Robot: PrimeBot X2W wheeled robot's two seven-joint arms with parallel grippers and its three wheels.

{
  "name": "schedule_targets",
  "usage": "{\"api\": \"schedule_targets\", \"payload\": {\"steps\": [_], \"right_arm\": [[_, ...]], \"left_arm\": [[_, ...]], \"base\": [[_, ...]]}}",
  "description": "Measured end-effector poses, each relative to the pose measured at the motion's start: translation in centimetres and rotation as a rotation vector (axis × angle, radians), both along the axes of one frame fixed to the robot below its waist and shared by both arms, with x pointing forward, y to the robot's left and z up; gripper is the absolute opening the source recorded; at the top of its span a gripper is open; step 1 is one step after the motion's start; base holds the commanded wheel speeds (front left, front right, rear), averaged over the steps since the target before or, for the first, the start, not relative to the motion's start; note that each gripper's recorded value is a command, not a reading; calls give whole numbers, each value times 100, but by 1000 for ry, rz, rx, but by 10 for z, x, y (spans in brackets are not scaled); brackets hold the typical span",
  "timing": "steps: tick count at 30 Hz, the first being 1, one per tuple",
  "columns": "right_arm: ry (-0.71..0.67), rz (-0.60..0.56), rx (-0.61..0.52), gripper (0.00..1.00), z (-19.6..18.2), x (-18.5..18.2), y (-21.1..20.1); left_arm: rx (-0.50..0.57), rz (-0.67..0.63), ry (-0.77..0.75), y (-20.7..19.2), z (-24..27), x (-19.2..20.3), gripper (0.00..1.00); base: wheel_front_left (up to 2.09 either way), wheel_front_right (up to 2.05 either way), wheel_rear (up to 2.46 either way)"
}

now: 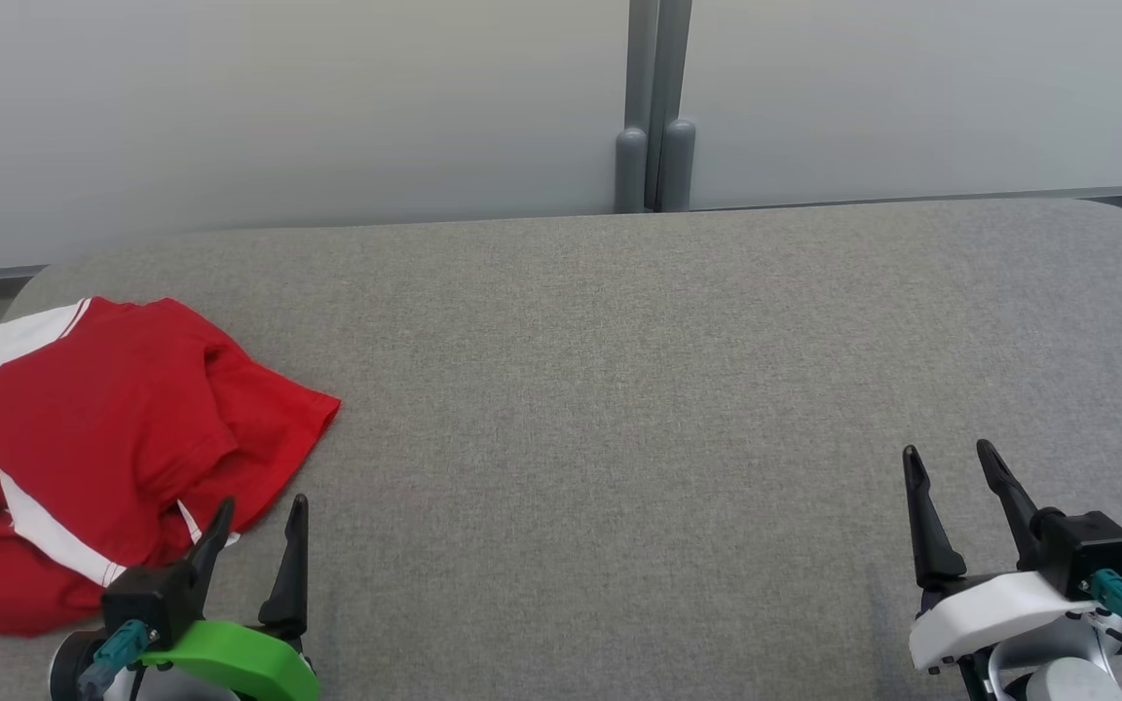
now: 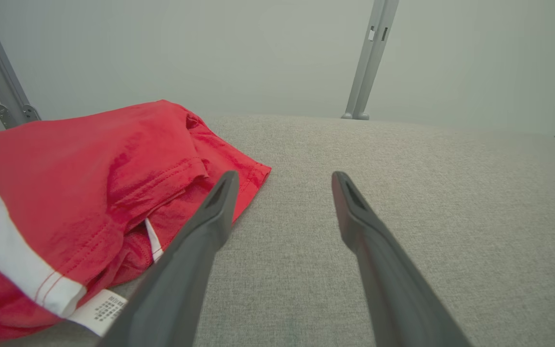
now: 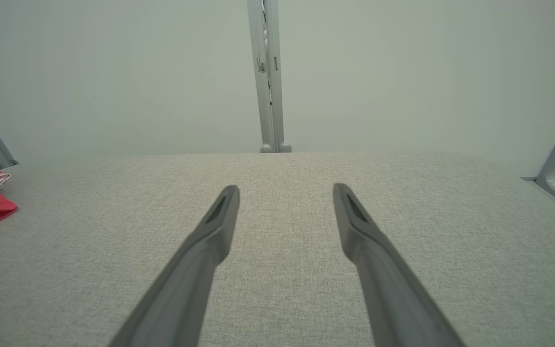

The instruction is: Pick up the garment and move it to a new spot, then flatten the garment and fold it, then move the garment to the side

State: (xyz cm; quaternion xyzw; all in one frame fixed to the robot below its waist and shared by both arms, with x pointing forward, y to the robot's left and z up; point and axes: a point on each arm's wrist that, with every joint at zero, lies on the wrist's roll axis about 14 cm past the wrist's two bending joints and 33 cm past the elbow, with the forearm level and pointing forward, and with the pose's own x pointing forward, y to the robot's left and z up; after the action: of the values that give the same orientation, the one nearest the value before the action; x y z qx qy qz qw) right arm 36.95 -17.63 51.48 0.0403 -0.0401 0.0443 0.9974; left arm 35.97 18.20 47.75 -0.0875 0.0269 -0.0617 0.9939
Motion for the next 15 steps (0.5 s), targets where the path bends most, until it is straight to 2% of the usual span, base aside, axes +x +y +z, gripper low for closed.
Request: {"api": "schedule_targets", "payload": {"steps": [15], "right_arm": [[-37,5,-105,100,6,-2,-1]], "left_arm": [[98,-33,-25,-3,1,-2,100]], "base": [[0,0,0]]}}
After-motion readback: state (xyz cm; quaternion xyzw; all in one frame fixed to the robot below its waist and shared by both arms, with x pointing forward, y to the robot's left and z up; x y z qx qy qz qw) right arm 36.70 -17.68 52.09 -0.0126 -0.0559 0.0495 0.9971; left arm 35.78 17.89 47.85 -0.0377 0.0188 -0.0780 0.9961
